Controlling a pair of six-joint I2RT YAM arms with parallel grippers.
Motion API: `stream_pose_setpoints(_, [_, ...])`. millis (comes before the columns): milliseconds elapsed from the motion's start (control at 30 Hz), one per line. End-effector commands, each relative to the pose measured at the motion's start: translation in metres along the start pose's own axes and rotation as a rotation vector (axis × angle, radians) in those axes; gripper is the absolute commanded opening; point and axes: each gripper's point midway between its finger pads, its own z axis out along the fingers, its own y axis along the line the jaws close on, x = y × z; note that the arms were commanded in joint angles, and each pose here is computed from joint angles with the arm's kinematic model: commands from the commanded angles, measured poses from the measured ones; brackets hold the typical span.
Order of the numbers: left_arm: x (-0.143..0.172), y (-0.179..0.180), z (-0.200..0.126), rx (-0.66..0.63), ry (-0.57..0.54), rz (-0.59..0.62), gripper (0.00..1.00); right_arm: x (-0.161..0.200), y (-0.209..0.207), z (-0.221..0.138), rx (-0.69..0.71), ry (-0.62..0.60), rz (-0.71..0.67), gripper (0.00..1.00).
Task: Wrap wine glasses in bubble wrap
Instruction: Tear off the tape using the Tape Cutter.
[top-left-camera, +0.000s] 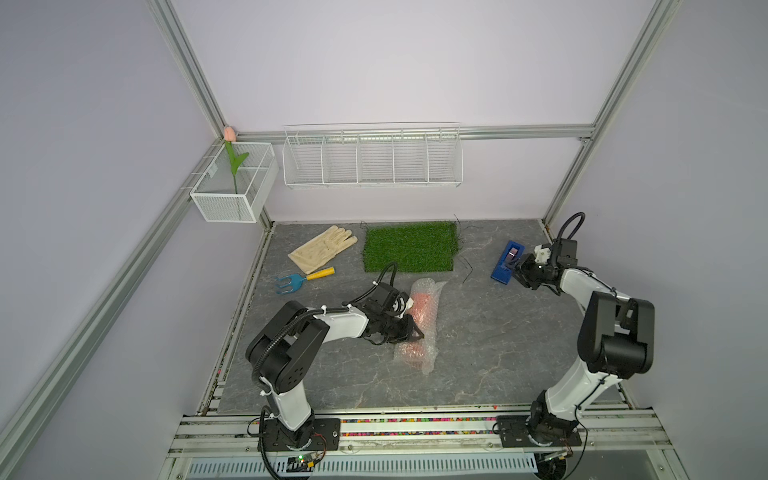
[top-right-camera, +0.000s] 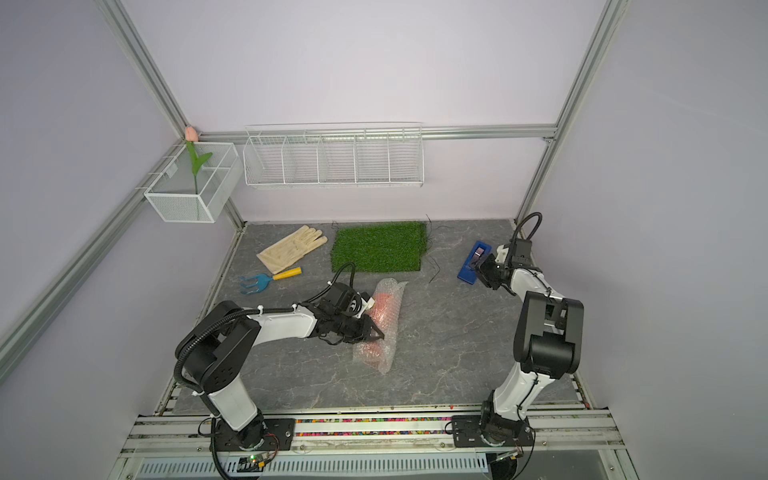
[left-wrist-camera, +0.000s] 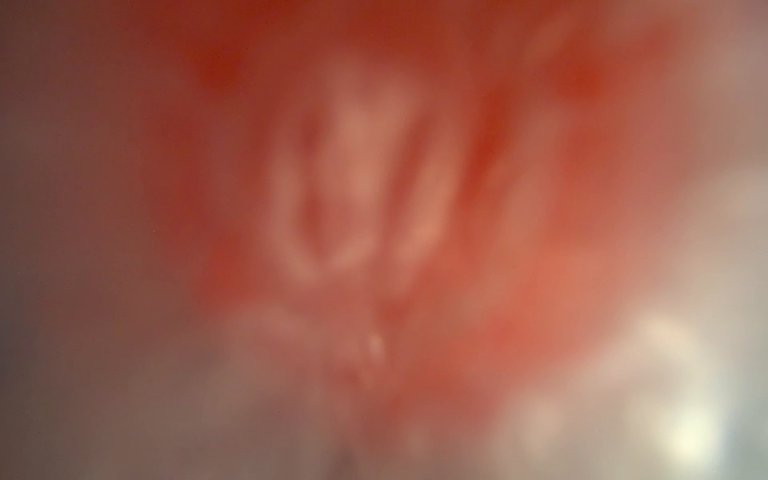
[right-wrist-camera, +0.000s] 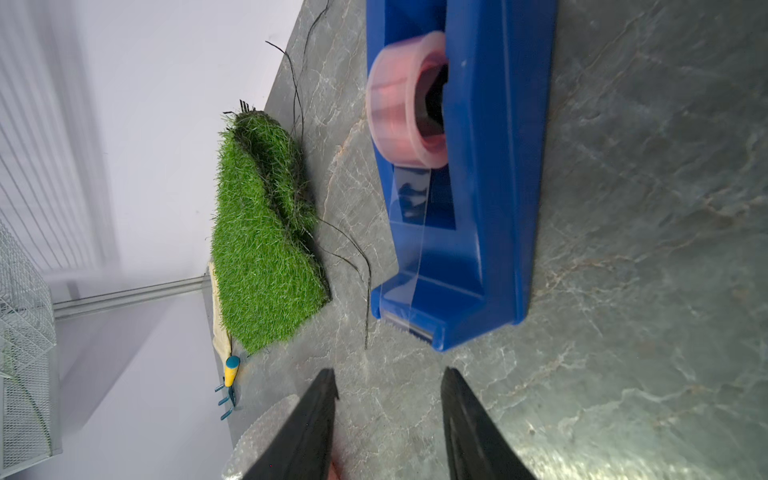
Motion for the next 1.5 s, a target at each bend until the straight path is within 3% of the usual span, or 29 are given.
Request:
stream_pose_setpoints(0, [-0.002, 0.002, 0.005, -0.007, 0.009, 0.012, 0.20, -0.019, 0.003, 0.003, -0.011, -0.046, -0.024, 0.45])
stream_pose_setpoints(400, [0.000, 0.004, 0.009, -0.007, 0.026, 0.013, 0.20, -0.035, -0.007, 0.023, -0.024, -0.049, -0.018, 0.41])
stream_pose_setpoints(867, [0.000, 0.007, 0.011, -0.017, 0.034, 0.011, 0.20, -0.040, 0.001, 0.043, -0.150, -0.032, 0.019, 0.37])
stream_pose_setpoints(1467, [-0.002, 0.004, 0.010, -0.012, 0.034, 0.017, 0.20, -0.041, 0.014, 0.034, -0.279, -0.056, 0.074, 0.30])
